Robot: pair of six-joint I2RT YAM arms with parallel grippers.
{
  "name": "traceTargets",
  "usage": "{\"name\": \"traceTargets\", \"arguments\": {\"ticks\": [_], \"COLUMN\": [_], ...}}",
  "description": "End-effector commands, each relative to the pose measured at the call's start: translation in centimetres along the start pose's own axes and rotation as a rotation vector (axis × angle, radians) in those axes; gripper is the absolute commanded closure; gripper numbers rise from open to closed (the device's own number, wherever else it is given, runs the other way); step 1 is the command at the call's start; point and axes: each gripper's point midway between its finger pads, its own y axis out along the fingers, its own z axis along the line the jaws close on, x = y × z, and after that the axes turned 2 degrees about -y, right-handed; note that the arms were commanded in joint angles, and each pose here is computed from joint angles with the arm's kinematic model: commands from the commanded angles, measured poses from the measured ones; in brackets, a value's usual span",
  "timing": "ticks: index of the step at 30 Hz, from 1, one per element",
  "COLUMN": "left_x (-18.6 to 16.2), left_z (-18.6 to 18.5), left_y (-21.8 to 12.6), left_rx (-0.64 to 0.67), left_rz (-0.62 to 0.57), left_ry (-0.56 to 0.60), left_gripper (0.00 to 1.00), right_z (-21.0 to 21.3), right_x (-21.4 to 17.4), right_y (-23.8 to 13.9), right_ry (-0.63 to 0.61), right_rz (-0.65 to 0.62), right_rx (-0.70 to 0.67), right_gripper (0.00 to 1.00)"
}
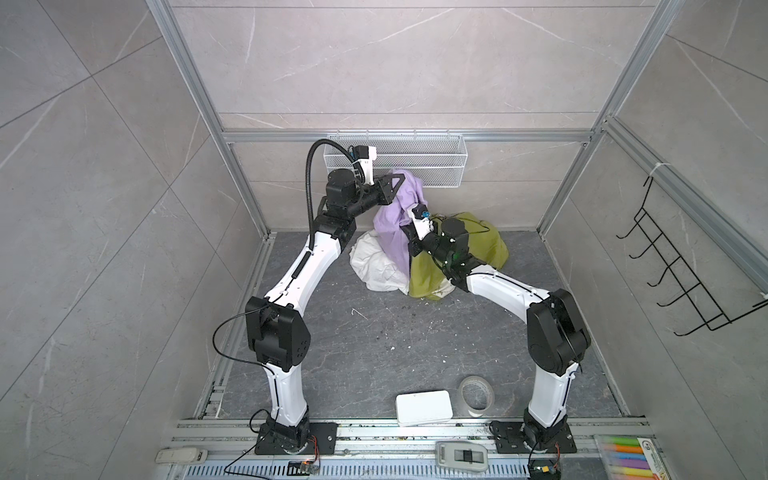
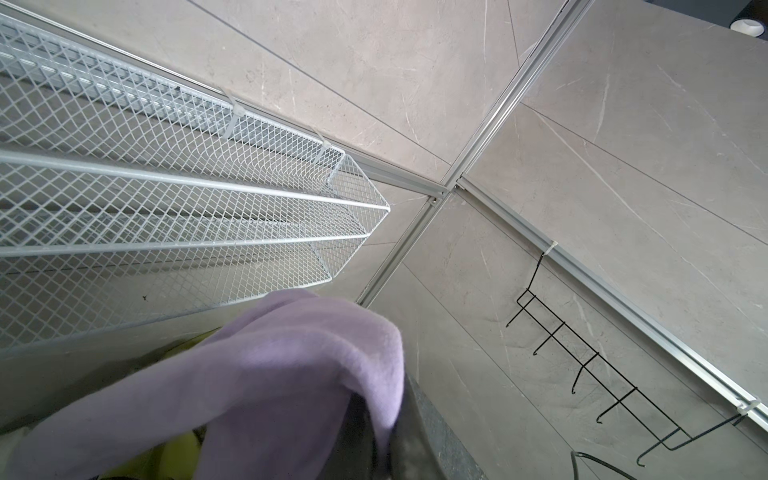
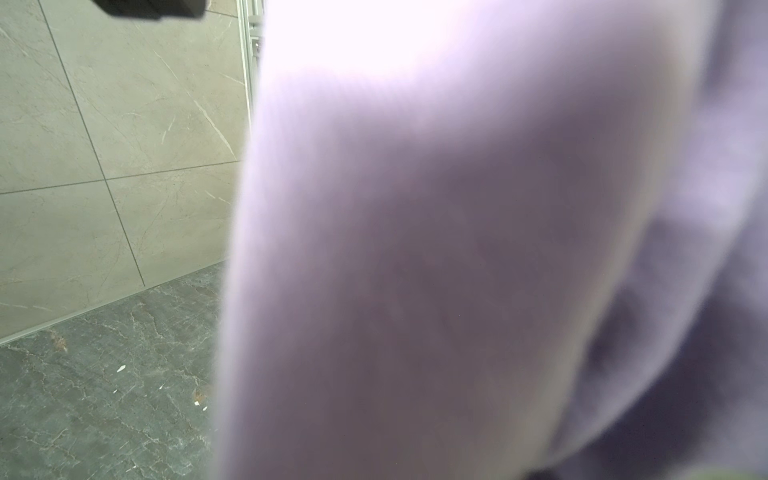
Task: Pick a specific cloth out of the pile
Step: 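Raise the lavender cloth higher with both grippers, clearing the green cloth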
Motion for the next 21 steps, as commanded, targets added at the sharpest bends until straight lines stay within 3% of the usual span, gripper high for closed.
{"name": "traceTargets", "arguments": {"ticks": [1, 21], "left_x": [4.1, 4.3], "left_z": [-4.7, -5.1], "left_y": [-1.8, -2.3], "left_rx": [-0.083, -0.084], "left_rz": [-0.098, -0.107], "left_ry": [0.067, 0.077], "left_gripper": [1.0, 1.0], "right_z": [-0.7, -0.7], "right_x": [7.3, 10.8], "right_y": [-1.5, -2.5], "right_ry": [-0.038, -0.04], "right_rz": [-0.153, -0.215], "right_rx": [-0.008, 0.007], "right_gripper": [1.0, 1.0]}}
